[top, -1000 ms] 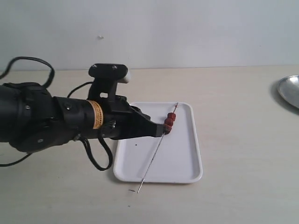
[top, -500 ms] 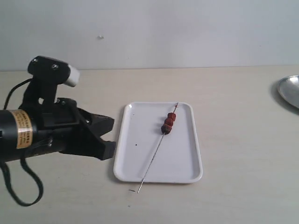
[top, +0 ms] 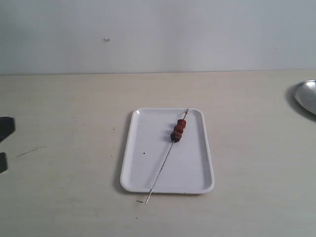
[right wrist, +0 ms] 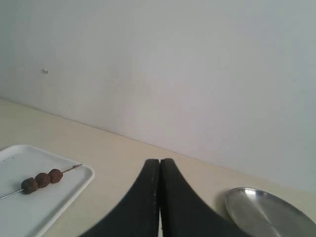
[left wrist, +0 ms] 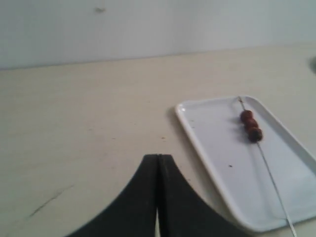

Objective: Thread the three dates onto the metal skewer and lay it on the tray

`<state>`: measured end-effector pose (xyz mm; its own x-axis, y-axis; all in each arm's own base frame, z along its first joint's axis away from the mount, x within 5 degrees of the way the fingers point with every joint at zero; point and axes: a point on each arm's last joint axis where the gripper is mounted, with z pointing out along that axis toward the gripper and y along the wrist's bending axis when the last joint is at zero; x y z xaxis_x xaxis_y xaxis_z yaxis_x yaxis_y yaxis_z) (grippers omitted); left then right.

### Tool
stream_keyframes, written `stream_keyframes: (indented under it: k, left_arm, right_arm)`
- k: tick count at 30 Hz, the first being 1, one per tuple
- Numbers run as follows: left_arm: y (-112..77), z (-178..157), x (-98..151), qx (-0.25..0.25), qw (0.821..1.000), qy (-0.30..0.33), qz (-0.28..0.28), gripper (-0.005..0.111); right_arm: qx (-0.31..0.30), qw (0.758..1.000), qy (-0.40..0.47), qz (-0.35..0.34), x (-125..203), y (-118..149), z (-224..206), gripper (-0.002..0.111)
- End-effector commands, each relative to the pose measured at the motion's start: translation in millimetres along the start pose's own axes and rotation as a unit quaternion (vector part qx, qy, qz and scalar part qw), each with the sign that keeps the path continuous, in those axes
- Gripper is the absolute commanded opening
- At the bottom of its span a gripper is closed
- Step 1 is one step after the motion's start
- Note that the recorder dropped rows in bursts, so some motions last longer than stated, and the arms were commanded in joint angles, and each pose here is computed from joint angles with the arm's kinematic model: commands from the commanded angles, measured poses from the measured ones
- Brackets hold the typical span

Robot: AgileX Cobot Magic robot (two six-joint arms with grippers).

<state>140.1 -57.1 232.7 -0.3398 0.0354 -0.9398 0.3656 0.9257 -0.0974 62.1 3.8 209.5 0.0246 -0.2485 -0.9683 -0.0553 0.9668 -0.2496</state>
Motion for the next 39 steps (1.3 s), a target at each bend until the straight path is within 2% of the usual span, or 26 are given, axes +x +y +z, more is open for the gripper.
stream_keyframes:
  k: [1,5,15,27,39]
  left_arm:
    - [18.1,-27.1,17.0,-0.067,0.997,-0.046,-0.016,0.0]
    - [25.0,-43.7,33.6,-0.111,0.991,-0.071,-0.026,0.0]
    - [23.5,-65.6,53.2,-0.134,0.983,-0.128,-0.007,0.0]
    - [27.4,-83.0,64.7,-0.181,0.975,-0.13,-0.016,0.0]
    - [30.9,-82.7,72.3,-0.2,0.975,-0.089,-0.026,0.0]
  right_arm:
    - [0.0,1.0,-0.002,0.0,0.8,0.3,-0.3,0.0]
    - [0.0,1.0,-0.002,0.0,0.8,0.3,-0.3,0.0]
    - [0.0,1.0,-0.002,0.0,0.8,0.3,-0.3,0.0]
    - [0.0,1.0,-0.002,0.0,0.8,0.3,-0.3,0.0]
    - [0.0,1.0,-0.002,0.0,0.8,0.3,-0.3,0.0]
